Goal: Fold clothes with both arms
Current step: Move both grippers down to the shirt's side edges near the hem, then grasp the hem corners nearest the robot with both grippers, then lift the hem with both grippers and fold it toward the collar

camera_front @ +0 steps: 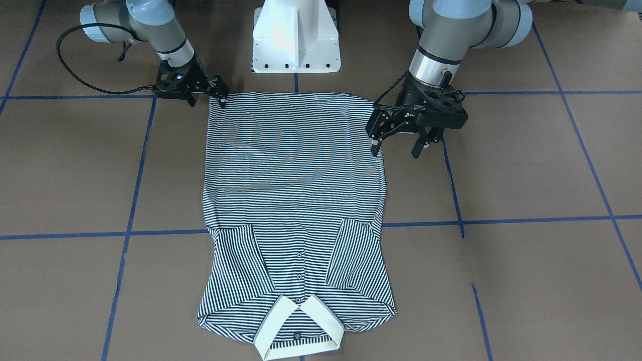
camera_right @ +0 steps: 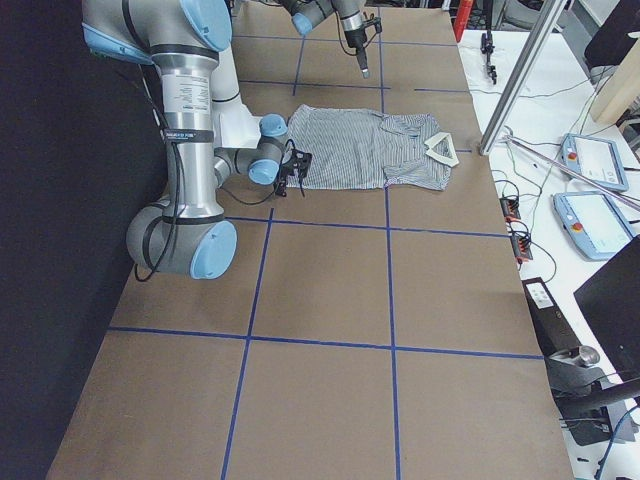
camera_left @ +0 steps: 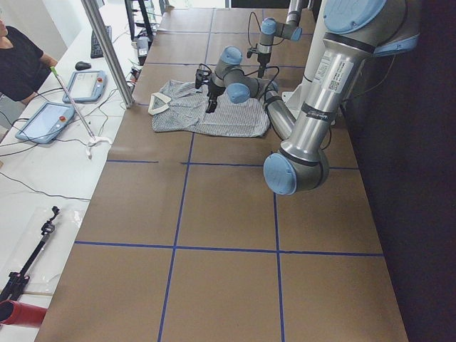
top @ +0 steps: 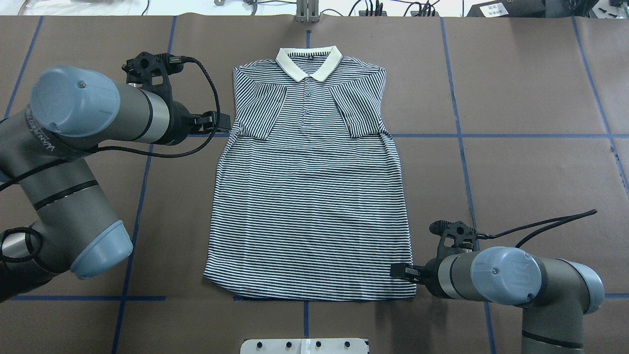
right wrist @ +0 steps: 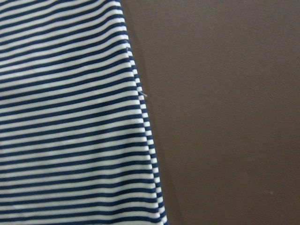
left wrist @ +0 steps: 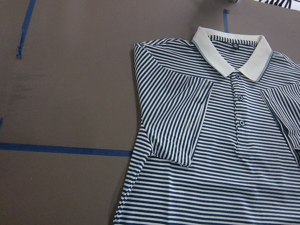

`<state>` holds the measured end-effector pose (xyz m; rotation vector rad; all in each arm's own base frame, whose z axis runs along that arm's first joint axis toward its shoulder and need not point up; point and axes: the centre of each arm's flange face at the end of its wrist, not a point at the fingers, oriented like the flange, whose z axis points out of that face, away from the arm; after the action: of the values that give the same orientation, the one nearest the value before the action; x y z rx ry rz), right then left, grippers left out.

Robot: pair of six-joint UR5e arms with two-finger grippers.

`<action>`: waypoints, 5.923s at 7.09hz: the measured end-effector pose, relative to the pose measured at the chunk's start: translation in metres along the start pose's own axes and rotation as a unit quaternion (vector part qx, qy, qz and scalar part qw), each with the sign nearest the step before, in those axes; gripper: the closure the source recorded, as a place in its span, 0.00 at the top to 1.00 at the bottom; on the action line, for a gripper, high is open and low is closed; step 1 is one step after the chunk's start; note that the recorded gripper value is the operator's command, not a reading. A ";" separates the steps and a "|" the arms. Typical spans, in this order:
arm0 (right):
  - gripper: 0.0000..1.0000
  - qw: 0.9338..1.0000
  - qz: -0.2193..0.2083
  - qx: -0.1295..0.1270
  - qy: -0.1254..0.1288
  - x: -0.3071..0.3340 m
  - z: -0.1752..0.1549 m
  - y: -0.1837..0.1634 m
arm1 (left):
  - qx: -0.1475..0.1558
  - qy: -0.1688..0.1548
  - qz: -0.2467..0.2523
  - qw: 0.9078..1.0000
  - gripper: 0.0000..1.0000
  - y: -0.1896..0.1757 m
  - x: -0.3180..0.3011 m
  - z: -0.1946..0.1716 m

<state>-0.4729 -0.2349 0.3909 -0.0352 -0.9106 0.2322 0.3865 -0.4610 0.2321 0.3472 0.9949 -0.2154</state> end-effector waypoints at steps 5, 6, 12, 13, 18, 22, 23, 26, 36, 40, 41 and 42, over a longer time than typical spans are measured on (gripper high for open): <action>0.03 1.000 -0.004 -0.005 0.016 -0.016 0.000 0.013 | 0.001 0.002 0.001 1.000 1.00 -0.001 0.006 -0.004; 0.00 1.000 -0.004 -0.007 0.016 -0.016 -0.001 0.014 | 0.000 0.002 0.001 1.000 1.00 0.000 0.005 -0.004; 0.00 1.000 -0.004 -0.010 0.003 -0.021 -0.015 0.013 | -0.001 0.001 0.001 1.000 1.00 0.000 0.005 -0.002; 0.00 1.000 -0.005 -0.011 0.002 -0.022 -0.016 0.014 | -0.002 0.000 0.000 1.000 1.00 0.000 0.005 -0.001; 0.00 0.999 -0.005 -0.018 -0.034 -0.038 -0.050 0.013 | -0.051 -0.056 -0.142 0.987 1.00 0.139 0.032 0.042; 0.00 0.999 0.001 -0.018 -0.043 -0.038 -0.062 0.003 | -0.059 -0.142 -0.187 0.970 1.00 0.238 0.021 0.062; 0.00 0.999 0.002 -0.017 -0.043 -0.038 -0.063 0.000 | -0.060 -0.150 -0.189 0.969 1.00 0.246 0.014 0.064; 0.00 0.999 0.002 -0.014 -0.045 -0.039 -0.065 -0.004 | -0.061 -0.164 -0.189 0.966 1.00 0.257 0.001 0.068; 0.00 0.999 0.003 -0.013 -0.043 -0.038 -0.064 -0.005 | -0.070 -0.171 -0.197 0.963 0.00 0.276 0.006 0.064; 0.00 0.998 0.002 -0.034 -0.046 -0.031 -0.075 0.000 | -0.082 -0.167 -0.185 0.965 0.00 0.274 0.019 0.018; 0.00 0.997 -0.002 -0.056 -0.045 -0.026 -0.082 0.008 | -0.093 -0.165 -0.172 0.967 0.00 0.284 0.023 0.008; 0.00 0.995 -0.009 -0.082 -0.047 -0.023 -0.091 0.021 | -0.108 -0.164 -0.151 0.969 0.00 0.297 0.027 -0.008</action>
<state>-0.4190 -0.2135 0.3149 -0.1701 -1.0213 0.1435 0.4935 -0.1842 0.2604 -0.0433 0.7297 -0.4215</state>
